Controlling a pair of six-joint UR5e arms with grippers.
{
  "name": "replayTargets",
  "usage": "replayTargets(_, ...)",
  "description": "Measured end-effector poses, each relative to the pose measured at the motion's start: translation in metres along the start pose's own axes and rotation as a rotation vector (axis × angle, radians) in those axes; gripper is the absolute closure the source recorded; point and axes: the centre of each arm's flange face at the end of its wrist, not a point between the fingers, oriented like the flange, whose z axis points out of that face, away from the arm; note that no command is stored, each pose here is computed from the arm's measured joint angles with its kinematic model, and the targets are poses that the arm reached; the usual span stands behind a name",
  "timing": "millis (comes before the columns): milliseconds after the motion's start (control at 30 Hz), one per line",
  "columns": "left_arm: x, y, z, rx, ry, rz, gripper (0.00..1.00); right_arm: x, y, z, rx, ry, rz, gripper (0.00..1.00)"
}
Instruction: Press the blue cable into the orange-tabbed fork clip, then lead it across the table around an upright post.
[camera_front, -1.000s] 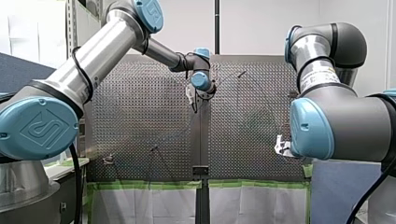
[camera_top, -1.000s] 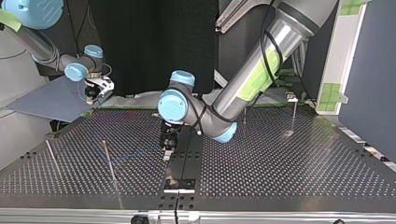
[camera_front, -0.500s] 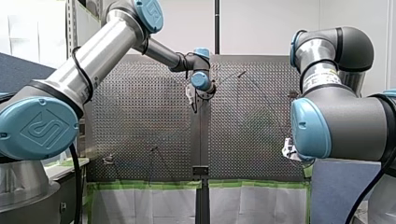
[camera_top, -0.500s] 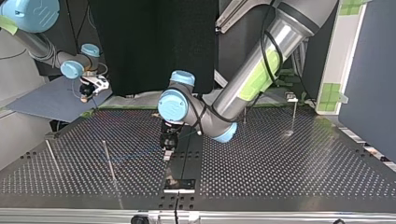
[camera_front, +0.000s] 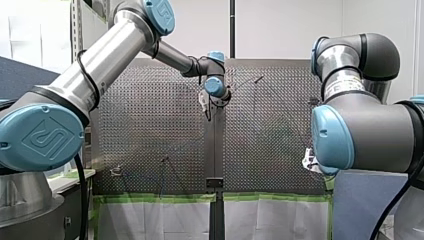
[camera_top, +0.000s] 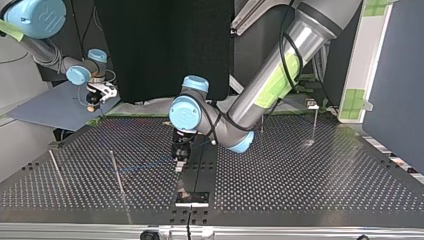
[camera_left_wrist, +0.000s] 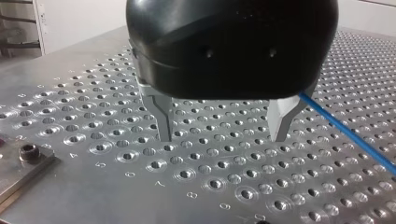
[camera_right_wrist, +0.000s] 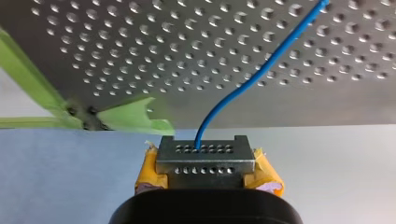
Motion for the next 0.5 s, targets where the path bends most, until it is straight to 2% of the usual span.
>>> replayTargets(200,0.0001,-0.0009,0.0003,0.014,0.004,-0.007,0.0,-0.0097,-0.0027,0.0012,0.007,-0.017,-0.006,1.0)
replayTargets(500,0.0001,0.0007,0.0016,0.056,0.036,-0.067,0.0,-0.0113,-0.0072,0.0003,0.013,-0.021,-0.01,1.0)
